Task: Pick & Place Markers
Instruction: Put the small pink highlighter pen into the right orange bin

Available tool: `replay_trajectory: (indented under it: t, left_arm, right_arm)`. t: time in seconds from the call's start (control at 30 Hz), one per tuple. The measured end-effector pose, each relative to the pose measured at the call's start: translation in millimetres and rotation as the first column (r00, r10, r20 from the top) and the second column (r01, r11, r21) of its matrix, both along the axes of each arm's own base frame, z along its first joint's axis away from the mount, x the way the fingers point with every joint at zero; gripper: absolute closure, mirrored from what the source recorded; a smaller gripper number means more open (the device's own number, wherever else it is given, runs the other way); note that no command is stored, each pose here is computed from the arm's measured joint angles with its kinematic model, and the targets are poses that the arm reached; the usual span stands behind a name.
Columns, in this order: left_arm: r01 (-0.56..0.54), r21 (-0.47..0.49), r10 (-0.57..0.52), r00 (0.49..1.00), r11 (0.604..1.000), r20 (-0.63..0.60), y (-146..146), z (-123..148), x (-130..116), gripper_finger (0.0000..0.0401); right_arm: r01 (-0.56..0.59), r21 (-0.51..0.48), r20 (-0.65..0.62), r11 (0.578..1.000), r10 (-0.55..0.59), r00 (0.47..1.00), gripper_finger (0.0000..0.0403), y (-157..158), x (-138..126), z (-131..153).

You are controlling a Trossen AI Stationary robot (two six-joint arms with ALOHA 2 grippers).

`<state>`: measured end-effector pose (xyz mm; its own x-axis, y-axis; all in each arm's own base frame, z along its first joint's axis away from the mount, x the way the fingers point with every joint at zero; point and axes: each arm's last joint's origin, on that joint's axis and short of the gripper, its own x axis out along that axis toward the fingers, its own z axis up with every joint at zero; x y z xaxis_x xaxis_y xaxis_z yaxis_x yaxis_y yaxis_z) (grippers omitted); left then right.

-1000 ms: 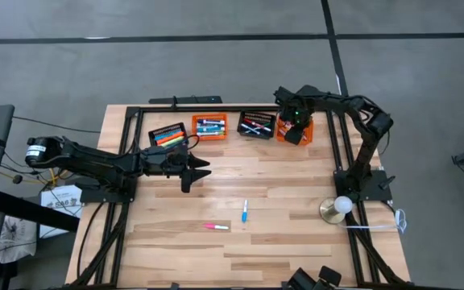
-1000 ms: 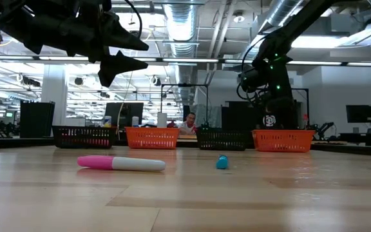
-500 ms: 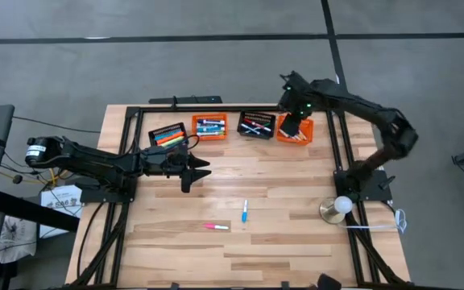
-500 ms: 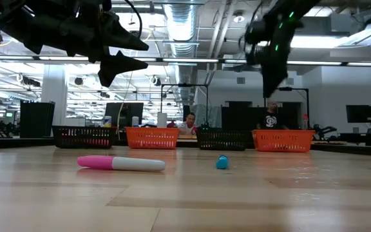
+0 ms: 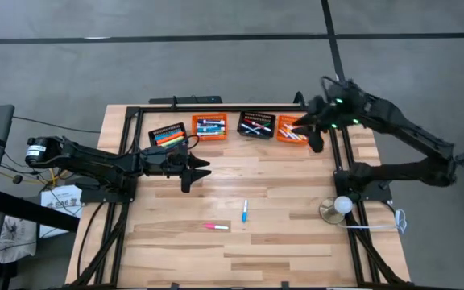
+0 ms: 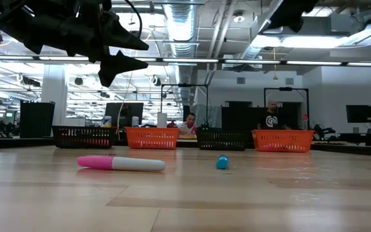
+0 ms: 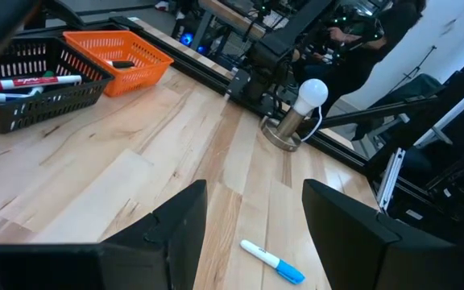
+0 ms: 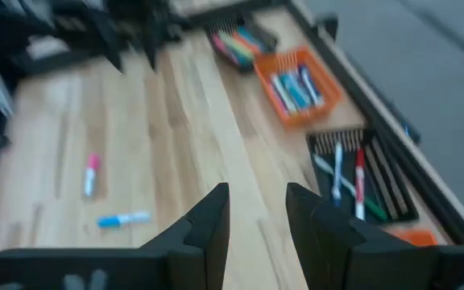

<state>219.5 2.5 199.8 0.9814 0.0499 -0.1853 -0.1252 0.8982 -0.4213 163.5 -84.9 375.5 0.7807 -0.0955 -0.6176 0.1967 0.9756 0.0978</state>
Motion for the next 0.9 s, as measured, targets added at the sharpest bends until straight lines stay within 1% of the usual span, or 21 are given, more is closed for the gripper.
replay_trajectory:
  t: [0.13, 0.3, 0.53, 0.6, 0.77, 0.9]
  left_arm:
    - [0.0, -0.002, 0.0, 1.0, 1.0, 0.009, 0, 1, 0, 0.0197]
    - [0.0, -0.002, 0.001, 1.0, 1.0, 0.022, 0, 2, 0, 0.0197]
    - [0.007, -0.002, -0.007, 0.999, 1.0, 0.038, -2, 4, 1, 0.0197]
    - [0.015, -0.002, -0.015, 0.999, 1.0, 0.05, -3, 7, 2, 0.0197]
    - [0.049, 0.001, -0.048, 0.996, 0.999, 0.071, -11, 13, 4, 0.0197]
    - [0.071, 0.002, -0.071, 0.994, 0.997, 0.087, -16, 18, 6, 0.0197]
  right_arm:
    - [-0.004, -0.016, 0.146, 1.0, 0.007, 0.989, 0.0289, 20, -20, 4]
    - [-0.004, 0.024, 0.261, 1.0, -0.003, 0.965, 0.0289, 40, -44, -5]
    - [-0.03, 0.084, 0.418, 0.996, -0.008, 0.908, 0.0289, 58, -69, -32]
    - [-0.036, 0.086, 0.456, 0.996, -0.007, 0.89, 0.0289, 62, -75, -43]
    - [-0.007, 0.095, 0.54, 0.995, -0.046, 0.841, 0.0289, 68, -91, -69]
    - [-0.019, 0.103, 0.613, 0.994, -0.048, 0.789, 0.0289, 72, -102, -86]
